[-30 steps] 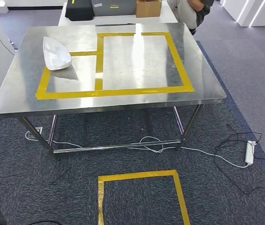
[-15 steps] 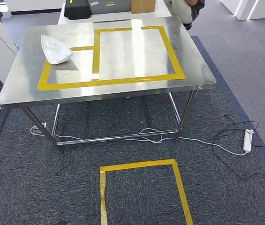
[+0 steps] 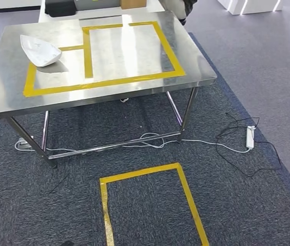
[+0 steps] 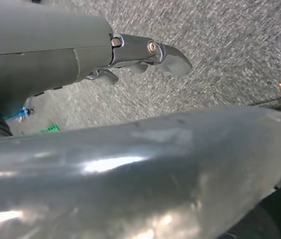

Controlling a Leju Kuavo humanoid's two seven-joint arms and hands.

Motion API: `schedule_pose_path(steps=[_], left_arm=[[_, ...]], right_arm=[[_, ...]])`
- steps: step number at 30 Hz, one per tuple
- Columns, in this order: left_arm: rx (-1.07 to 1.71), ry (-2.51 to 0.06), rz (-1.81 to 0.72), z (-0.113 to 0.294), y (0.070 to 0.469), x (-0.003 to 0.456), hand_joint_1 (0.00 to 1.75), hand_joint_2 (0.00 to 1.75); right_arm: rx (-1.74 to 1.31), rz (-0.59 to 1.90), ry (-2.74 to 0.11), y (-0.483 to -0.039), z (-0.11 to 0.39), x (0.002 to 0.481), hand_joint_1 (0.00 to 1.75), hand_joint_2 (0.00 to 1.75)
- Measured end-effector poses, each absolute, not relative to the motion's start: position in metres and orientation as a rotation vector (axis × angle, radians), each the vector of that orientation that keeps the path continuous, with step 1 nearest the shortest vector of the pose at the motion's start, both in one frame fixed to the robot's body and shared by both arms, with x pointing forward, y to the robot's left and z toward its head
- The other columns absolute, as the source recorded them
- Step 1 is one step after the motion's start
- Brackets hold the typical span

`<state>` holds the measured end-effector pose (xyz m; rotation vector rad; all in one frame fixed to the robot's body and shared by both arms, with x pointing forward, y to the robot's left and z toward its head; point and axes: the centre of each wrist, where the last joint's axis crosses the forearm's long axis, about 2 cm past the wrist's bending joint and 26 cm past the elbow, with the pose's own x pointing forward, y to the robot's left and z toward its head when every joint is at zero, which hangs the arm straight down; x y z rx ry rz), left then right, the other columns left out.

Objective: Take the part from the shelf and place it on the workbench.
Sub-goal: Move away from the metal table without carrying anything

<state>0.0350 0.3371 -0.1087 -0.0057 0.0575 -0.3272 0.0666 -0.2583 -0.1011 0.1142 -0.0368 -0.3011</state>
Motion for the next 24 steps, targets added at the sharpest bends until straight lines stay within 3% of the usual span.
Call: schedule_pose_path(steps=[17,24], left_arm=[[-0.034,0.080,-0.335,-0.109,0.335,0.033,0.00,0.00],[-0.109,-0.029,-0.337,-0.110,0.329,0.024,0.00,0.00]], right_arm=[[0.115,-0.295,-0.038,-0.258,-0.100,0.070,0.00,0.00],[0.123,-0.304,-0.038,-0.259,-0.101,0.068,0.00,0.00]])
